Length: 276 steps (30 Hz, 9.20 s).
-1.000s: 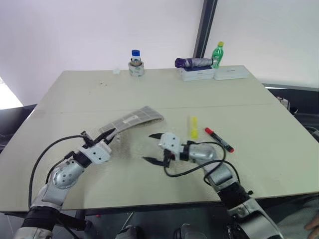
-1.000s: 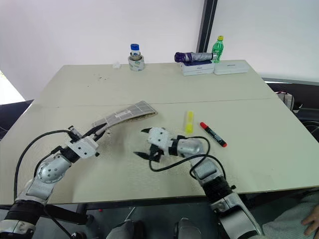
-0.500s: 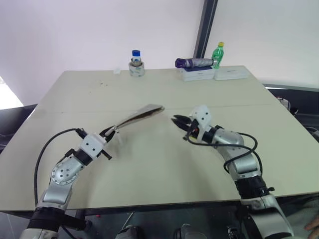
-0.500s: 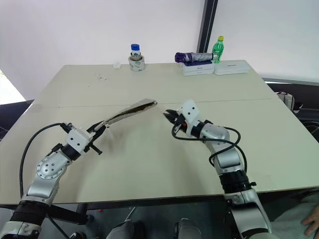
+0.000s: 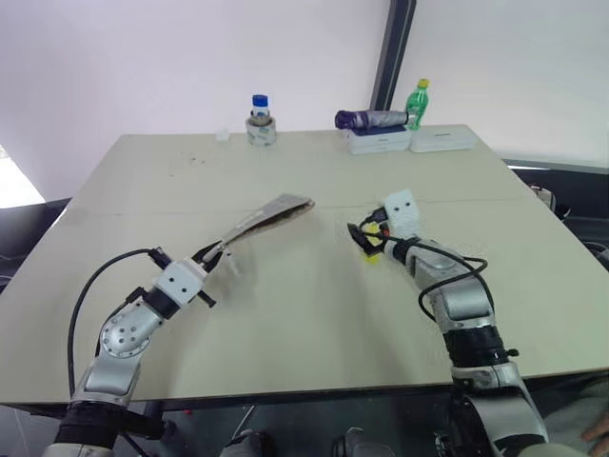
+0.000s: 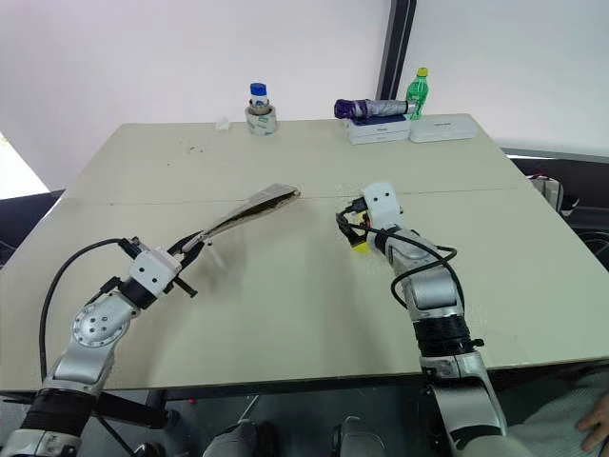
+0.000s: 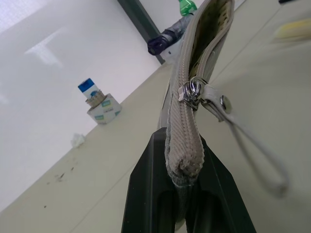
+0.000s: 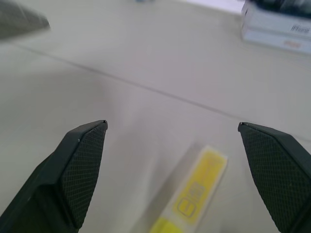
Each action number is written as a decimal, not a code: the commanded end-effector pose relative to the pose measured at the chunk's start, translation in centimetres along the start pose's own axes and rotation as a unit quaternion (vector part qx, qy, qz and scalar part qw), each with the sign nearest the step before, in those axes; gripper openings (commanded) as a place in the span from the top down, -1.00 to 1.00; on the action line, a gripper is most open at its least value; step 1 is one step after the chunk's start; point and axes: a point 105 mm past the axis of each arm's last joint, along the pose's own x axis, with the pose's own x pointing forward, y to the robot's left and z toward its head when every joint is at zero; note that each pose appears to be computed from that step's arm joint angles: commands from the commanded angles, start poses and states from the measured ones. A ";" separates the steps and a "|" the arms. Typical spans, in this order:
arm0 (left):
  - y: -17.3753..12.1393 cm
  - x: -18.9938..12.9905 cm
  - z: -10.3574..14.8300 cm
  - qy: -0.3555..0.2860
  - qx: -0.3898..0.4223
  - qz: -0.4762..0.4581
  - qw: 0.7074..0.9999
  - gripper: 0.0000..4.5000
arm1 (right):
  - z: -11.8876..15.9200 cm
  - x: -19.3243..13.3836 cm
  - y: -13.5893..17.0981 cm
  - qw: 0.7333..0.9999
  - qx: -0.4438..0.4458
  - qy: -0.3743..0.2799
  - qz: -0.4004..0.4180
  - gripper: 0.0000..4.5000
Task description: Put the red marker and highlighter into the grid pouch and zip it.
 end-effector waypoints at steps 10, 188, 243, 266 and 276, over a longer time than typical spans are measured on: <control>0.8 -0.1 0.8 -0.018 0.006 0.022 1.000 1.00 | -3.3 -11.6 0.2 0.998 -0.010 0.010 -0.056 -0.98; 1.1 2.1 2.5 -0.030 -0.054 -0.136 0.989 1.00 | 3.8 -2.1 10.7 0.802 -0.454 -0.135 0.363 -0.98; -0.5 1.1 0.8 0.001 -0.036 -0.091 0.995 1.00 | -9.0 -7.5 -9.6 0.986 0.020 0.158 0.044 -0.98; -1.3 2.4 1.3 -0.012 -0.033 -0.113 0.993 1.00 | 0.4 -6.0 3.3 0.926 -0.217 -0.026 0.307 0.86; -2.8 2.9 2.1 -0.029 -0.016 -0.146 0.989 1.00 | 0.4 -2.2 5.9 0.906 -0.302 -0.021 0.297 0.86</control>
